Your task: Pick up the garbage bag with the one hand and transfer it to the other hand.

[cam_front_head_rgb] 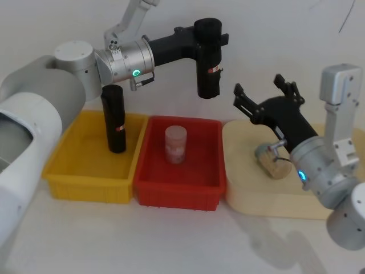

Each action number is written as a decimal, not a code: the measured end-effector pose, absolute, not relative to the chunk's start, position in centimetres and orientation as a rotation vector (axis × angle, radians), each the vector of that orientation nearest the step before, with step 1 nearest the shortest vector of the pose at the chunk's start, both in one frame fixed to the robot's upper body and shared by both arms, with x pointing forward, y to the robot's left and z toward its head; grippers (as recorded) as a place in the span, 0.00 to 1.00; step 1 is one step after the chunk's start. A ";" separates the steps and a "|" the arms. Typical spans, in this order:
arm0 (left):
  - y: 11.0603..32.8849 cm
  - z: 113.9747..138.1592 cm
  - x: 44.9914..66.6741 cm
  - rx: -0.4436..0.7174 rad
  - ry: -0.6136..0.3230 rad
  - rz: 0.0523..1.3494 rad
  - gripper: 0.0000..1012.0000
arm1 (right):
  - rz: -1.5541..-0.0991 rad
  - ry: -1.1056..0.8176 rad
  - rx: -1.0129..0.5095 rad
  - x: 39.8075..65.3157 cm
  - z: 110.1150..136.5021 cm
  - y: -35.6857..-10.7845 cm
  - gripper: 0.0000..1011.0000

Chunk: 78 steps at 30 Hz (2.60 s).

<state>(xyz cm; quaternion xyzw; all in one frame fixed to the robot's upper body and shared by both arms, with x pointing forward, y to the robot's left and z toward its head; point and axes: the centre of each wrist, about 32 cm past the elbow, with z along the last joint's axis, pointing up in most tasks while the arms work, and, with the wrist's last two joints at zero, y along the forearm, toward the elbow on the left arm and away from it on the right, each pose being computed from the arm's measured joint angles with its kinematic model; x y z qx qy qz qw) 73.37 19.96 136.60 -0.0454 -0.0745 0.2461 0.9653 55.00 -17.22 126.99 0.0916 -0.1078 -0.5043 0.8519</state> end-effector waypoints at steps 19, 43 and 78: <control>20.0 136.6 73.4 -0.092 -0.151 0.497 0.50 | -1.053 -0.271 0.124 56.5 127.5 -13.4 0.99; 20.0 136.6 73.4 -0.092 -0.151 0.498 0.50 | -1.107 -0.209 0.046 60.0 129.6 -10.3 0.99; 20.0 136.6 73.4 -0.092 -0.151 0.498 0.50 | -1.195 -0.230 0.025 63.6 129.6 -6.4 0.99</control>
